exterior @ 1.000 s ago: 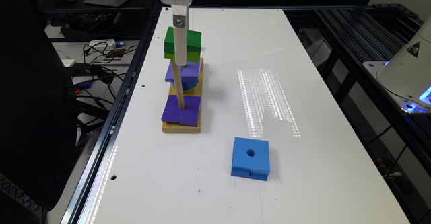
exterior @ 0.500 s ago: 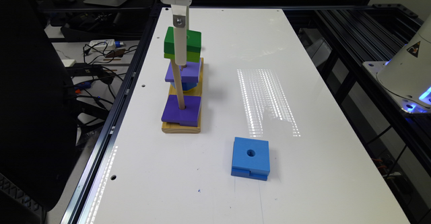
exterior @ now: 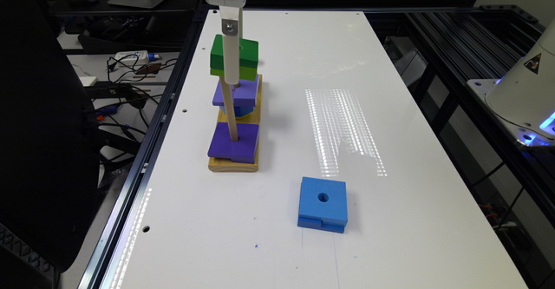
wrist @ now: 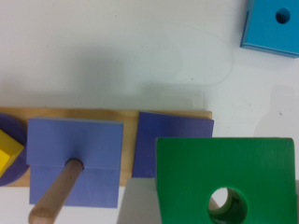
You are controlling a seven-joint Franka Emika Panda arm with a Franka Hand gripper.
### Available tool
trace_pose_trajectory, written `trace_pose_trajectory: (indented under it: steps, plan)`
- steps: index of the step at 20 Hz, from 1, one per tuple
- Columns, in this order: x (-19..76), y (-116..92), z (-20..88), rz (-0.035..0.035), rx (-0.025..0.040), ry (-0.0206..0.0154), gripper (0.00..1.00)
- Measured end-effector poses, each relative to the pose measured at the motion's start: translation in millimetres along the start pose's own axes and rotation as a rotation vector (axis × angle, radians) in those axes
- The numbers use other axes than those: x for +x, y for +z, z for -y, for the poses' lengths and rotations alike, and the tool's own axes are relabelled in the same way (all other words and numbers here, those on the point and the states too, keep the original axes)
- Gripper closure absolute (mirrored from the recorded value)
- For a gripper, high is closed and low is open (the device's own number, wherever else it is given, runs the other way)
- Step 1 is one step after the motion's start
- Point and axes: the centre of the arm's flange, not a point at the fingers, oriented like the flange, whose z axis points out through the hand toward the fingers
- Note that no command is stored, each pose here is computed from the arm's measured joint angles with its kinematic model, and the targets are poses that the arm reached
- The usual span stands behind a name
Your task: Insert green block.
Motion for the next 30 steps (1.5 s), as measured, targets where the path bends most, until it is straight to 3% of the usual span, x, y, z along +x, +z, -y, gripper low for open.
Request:
trace_pose_trajectory:
  steps: [22,30]
  plan:
    - [-0.9,-0.1,2.1,-0.0035,0.008,-0.0031,1.0]
    - [6.5,0.6,3.3,-0.0074,0.013,0.0029,1.0]
